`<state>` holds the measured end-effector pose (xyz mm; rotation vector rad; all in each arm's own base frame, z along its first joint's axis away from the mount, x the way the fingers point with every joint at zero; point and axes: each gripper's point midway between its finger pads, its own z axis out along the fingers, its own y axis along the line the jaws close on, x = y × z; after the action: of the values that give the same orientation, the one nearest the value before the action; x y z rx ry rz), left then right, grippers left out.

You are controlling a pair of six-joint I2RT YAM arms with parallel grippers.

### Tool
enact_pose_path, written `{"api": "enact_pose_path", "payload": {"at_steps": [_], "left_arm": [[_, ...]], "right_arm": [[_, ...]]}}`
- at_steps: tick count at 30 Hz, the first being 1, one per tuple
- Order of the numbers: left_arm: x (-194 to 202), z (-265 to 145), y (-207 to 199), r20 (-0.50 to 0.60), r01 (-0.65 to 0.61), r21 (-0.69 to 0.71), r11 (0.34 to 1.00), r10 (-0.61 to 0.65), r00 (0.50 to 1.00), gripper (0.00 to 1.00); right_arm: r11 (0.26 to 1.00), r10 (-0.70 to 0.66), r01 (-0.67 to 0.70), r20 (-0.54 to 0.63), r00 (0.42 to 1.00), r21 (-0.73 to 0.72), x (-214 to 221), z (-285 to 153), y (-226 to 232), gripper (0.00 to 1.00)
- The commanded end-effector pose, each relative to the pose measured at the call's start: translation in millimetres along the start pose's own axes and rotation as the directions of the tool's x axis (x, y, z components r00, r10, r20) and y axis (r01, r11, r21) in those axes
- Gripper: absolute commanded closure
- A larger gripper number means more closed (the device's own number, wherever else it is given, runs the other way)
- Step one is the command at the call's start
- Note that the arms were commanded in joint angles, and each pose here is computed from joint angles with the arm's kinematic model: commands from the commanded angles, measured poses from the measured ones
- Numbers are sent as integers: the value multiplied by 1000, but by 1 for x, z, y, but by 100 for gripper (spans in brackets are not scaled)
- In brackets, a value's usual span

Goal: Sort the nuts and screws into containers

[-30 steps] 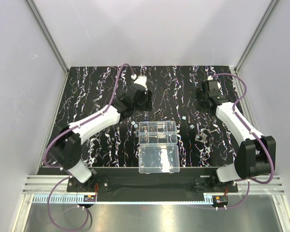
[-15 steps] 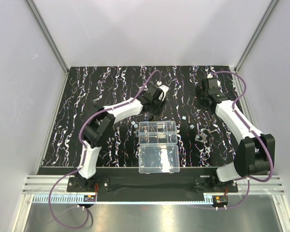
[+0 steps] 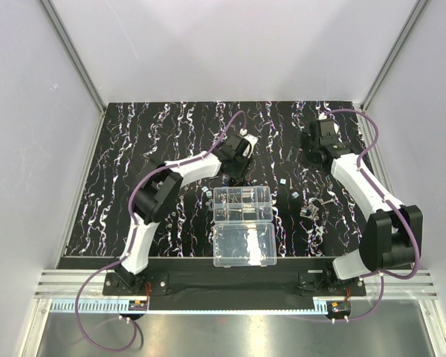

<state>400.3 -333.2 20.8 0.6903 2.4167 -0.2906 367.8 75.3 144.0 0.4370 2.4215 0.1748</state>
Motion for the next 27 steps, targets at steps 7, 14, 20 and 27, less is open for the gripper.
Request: {"api": "enact_pose_path", "payload": {"at_steps": [7,14,20,27], "left_arm": [[-19,15,0,32,33,18,999,-34,999,62],[-18,9,5,32,37,-11,999,-37,999,97],[-76,-83,7,280,146,-4,989,-139,950,98],[-41,-152,-18,295,160,23,987,-160,942,98]], "right_arm": [[1000,-3,3,52,999,-1,-20,-5,4,0],[1000,1,-1,60,998,-8,-22,-8,5,0],[999,9,-7,57,998,-33,-20,-5,10,0],[998,17,-16,21,1000,-54,-14,7,15,0]]}}
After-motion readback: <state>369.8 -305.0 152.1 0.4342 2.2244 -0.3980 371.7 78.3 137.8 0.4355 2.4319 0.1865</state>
